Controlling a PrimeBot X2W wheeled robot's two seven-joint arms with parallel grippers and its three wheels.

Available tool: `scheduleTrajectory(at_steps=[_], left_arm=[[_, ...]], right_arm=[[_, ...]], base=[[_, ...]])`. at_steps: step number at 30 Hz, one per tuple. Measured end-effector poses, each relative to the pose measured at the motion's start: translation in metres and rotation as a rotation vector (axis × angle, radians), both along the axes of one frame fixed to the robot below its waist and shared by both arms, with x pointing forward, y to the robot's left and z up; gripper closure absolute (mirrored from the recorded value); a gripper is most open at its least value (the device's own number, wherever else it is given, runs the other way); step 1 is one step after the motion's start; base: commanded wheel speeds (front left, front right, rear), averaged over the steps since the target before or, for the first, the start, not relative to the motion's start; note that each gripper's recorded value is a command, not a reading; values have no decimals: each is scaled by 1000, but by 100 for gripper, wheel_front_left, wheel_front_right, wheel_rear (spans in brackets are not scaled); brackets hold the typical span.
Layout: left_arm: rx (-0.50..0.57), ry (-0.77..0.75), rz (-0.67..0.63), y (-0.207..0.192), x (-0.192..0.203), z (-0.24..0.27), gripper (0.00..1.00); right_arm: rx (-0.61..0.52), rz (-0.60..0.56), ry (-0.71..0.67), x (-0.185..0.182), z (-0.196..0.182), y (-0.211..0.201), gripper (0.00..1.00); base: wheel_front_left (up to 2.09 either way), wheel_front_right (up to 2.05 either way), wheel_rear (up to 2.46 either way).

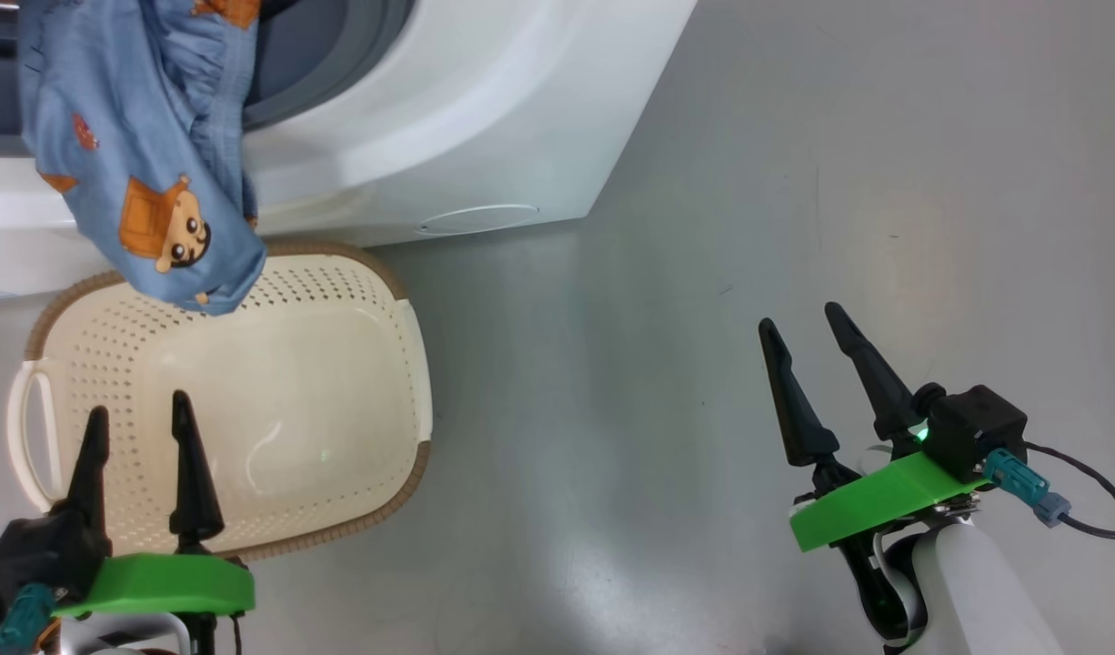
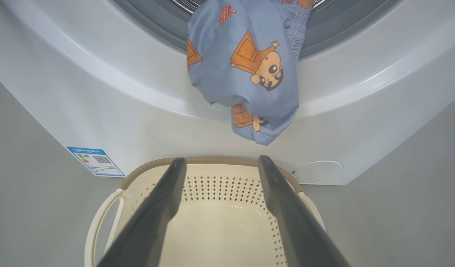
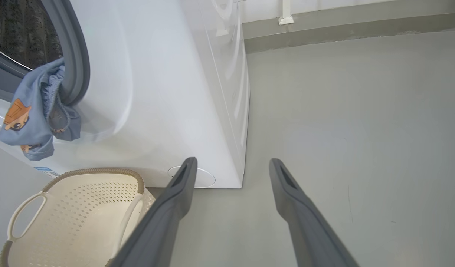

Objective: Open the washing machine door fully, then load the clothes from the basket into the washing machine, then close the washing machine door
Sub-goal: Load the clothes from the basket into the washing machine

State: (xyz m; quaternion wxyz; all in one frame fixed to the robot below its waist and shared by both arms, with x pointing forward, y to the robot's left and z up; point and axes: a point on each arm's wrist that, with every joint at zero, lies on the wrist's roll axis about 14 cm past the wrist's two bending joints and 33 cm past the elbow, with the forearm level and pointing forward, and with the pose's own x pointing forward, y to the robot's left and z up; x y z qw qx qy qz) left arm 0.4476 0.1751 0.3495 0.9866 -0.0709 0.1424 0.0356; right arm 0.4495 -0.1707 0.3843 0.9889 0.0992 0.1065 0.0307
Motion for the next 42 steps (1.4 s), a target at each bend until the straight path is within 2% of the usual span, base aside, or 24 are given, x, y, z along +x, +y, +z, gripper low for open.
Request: scheduleTrajectory(at_steps=[9,23,33,42], left_arm=[[3,10,-4,-2,3,-4,0],[-11,1,-47,-10,61,-1,0],[-96,79,-130,-36,90,-6,0],[-125,110,-165,-50,110,-12,0]], right_arm=[[0,4,-2,1,0,2,0],[-8,3,3,-1,0,0,0],[-16,-9,11,-4,-2,-5,0],[-16,-11,32,-6,-10,-6,0]], base=[[0,0,0],[0,0,0],[0,0,0],[0,0,0]])
